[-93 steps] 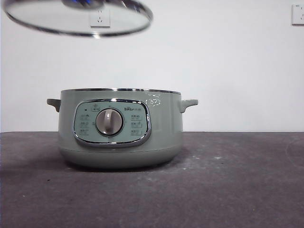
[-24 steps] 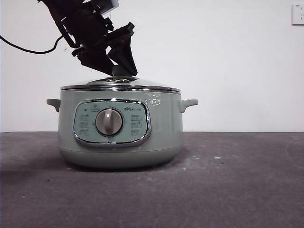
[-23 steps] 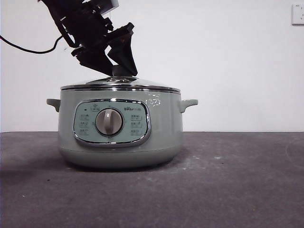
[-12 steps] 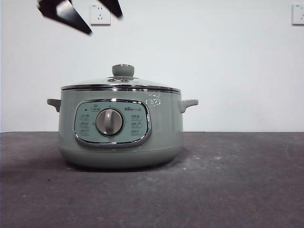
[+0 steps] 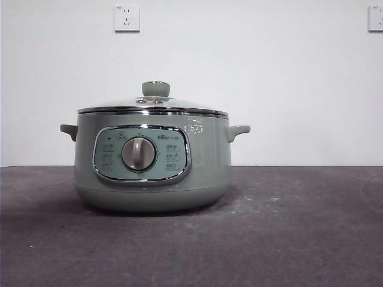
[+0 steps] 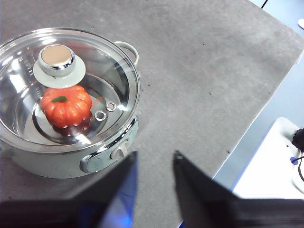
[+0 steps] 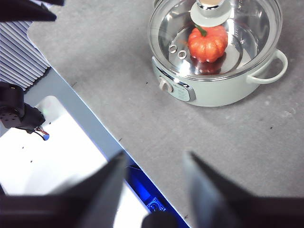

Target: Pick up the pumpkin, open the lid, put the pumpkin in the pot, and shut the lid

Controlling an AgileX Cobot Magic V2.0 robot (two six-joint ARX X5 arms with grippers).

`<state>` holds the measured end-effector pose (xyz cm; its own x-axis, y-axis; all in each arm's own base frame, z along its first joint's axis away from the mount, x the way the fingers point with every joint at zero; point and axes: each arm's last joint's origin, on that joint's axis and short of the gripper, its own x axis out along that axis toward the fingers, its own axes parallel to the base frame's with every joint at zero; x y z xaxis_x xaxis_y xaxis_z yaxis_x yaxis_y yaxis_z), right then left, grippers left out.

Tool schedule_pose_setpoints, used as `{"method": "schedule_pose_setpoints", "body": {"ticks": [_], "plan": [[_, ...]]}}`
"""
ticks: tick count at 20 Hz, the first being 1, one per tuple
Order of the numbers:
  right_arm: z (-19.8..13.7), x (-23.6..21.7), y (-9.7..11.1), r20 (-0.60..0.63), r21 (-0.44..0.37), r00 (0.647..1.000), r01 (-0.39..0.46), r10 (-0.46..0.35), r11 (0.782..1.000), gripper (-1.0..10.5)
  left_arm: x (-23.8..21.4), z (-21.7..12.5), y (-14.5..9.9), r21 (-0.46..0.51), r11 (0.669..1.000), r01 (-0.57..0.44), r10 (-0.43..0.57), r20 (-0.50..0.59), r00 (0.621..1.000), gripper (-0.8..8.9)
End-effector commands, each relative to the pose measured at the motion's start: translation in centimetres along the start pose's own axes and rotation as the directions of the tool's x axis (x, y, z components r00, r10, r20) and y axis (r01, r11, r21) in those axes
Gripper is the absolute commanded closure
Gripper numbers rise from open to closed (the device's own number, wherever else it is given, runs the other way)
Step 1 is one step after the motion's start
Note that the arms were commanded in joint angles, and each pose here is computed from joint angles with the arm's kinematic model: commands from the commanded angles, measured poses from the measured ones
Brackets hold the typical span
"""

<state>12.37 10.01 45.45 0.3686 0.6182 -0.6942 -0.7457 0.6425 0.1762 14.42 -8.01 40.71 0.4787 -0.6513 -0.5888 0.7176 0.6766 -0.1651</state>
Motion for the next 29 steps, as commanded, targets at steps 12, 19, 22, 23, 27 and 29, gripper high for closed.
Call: {"method": "schedule_pose_setpoints", "body": {"ticks": [12, 19, 22, 23, 27, 29], "plan": [[-0.3, -0.4, 0.1, -0.003, 0.000, 1.000, 0.006, -0.006, 1.000, 9.5, 0.1, 0.0, 0.0, -0.004, 1.000, 0.000, 0.000, 0.001, 1.000, 8.18], [-0.3, -0.4, 0.1, -0.003, 0.000, 1.000, 0.005, -0.005, 1.000, 9.5, -3.1, 0.7, 1.1, 0.128, 0.964, -0.234, 0.201, 0.228, 0.953, 8.17], [-0.3, -0.4, 0.1, -0.003, 0.000, 1.000, 0.006, -0.006, 1.000, 9.5, -5.6, -0.3, 1.6, 0.095, 0.907, -0.410, 0.328, 0.450, 0.831, 8.17], [-0.3, -0.4, 0.1, -0.003, 0.000, 1.000, 0.006, -0.006, 1.000, 9.5, -5.8, -1.1, 1.8, 0.083, 0.885, -0.458, 0.356, 0.513, 0.781, 8.17], [-0.3, -0.5, 0.1, 0.000, 0.000, 1.000, 0.005, -0.005, 1.000, 9.5, -3.8, -6.9, 2.8, 0.006, 0.790, -0.613, 0.443, 0.687, 0.576, 8.18], [-0.3, -0.5, 0.1, 0.000, -0.001, 1.000, 0.005, -0.005, 1.000, 9.5, -1.9, -10.3, 3.4, -0.022, 0.766, -0.643, 0.477, 0.690, 0.544, 8.17]]}}
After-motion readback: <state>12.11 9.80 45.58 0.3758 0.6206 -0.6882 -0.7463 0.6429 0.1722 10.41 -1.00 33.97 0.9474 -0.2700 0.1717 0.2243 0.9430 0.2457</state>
